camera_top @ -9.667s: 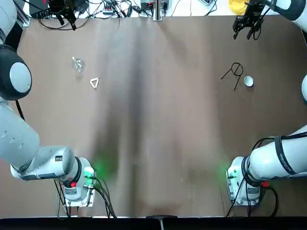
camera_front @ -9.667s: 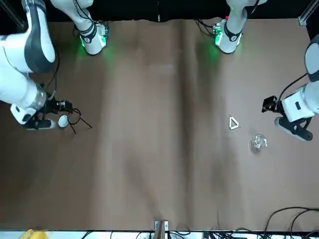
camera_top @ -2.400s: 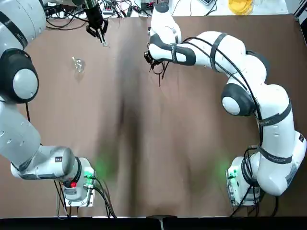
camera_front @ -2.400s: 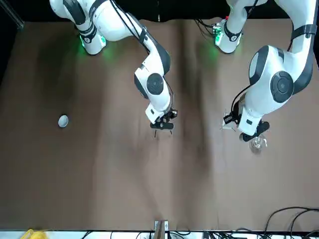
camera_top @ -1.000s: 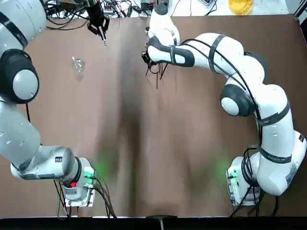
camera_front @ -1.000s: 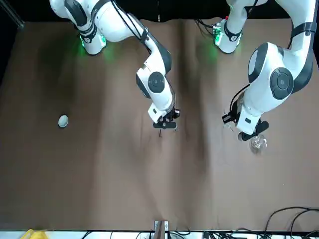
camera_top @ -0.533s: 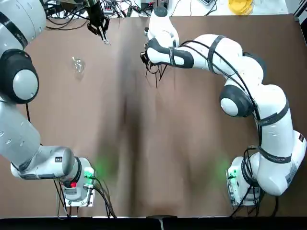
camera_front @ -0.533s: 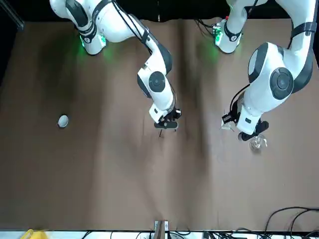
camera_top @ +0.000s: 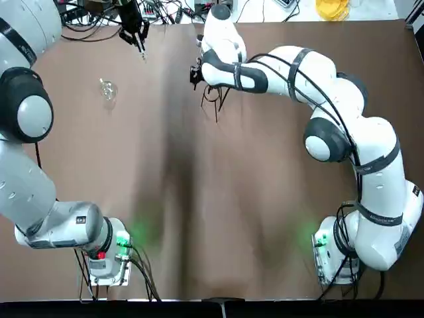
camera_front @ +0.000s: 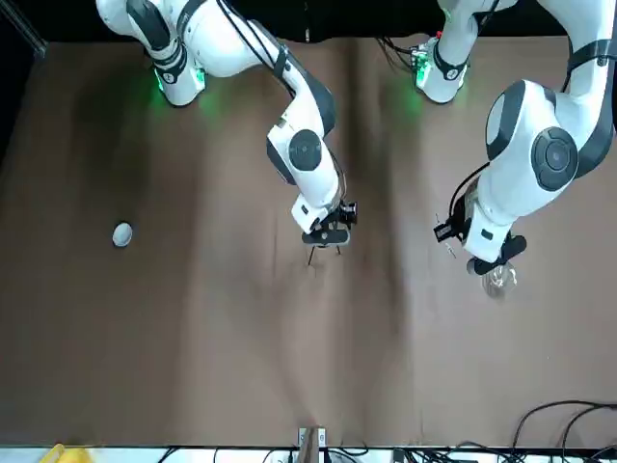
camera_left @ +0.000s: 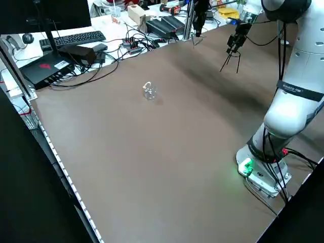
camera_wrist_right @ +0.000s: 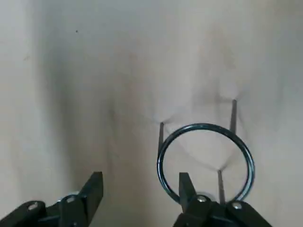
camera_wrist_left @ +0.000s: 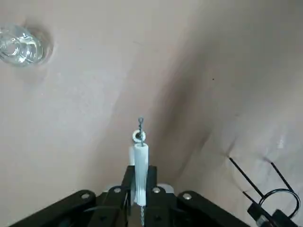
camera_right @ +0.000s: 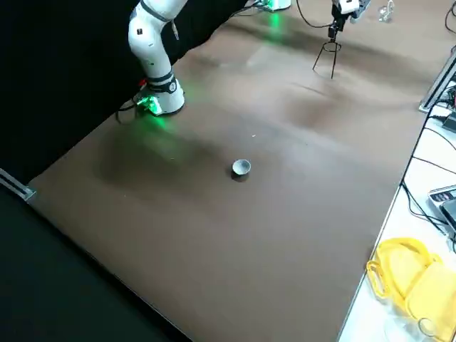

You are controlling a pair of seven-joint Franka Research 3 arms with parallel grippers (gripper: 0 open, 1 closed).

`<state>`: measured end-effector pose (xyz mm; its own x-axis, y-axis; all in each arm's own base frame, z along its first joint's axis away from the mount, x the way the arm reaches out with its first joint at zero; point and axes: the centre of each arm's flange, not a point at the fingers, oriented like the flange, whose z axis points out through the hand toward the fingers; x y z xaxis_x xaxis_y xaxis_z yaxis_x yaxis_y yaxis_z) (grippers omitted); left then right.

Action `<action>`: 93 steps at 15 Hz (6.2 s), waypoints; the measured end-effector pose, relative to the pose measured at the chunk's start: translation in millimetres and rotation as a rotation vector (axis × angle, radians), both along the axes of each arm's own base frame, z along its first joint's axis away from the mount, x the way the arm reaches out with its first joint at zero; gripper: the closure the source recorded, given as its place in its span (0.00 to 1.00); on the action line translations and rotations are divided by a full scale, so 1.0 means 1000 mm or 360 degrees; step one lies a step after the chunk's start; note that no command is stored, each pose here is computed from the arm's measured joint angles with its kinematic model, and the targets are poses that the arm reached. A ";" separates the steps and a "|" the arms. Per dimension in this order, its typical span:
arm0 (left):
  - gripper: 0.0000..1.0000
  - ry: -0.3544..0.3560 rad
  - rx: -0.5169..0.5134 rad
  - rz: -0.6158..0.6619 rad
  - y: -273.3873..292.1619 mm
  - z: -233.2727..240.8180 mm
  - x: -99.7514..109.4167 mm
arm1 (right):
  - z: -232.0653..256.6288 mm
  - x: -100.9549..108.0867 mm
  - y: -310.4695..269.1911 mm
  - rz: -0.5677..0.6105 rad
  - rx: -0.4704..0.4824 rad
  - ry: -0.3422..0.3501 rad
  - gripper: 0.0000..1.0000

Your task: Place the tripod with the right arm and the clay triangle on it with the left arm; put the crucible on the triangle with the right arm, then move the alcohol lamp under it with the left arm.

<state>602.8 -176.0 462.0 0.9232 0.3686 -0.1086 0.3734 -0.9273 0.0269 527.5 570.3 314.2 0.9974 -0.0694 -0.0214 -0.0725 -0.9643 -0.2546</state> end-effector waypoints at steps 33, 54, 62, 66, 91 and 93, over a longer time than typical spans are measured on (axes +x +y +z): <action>0.87 -0.0234 -0.0707 -0.0259 -0.275 -0.080 -0.061 | -0.080 0.044 -0.755 0.0085 -0.0181 0.0431 0.40; 0.87 -0.0088 -0.0638 -0.0262 -0.269 -0.121 -0.070 | -0.140 0.016 -0.763 0.0194 -0.0216 0.0592 0.72; 0.87 0.0005 -0.0592 -0.0264 -0.258 -0.129 -0.070 | -0.136 0.021 -0.760 0.0214 -0.0221 0.0589 0.93; 0.87 0.0017 -0.0583 -0.0260 -0.255 -0.132 -0.070 | -0.129 0.033 -0.748 0.0225 -0.0246 0.0554 0.93; 0.85 0.0146 -0.0515 -0.0302 -0.236 -0.148 -0.071 | 0.064 0.117 -0.455 -0.0093 -0.0178 0.0590 0.94; 0.82 0.0146 -0.0515 -0.0306 -0.236 -0.149 -0.072 | 0.065 0.117 -0.455 -0.0101 -0.0165 0.0590 0.94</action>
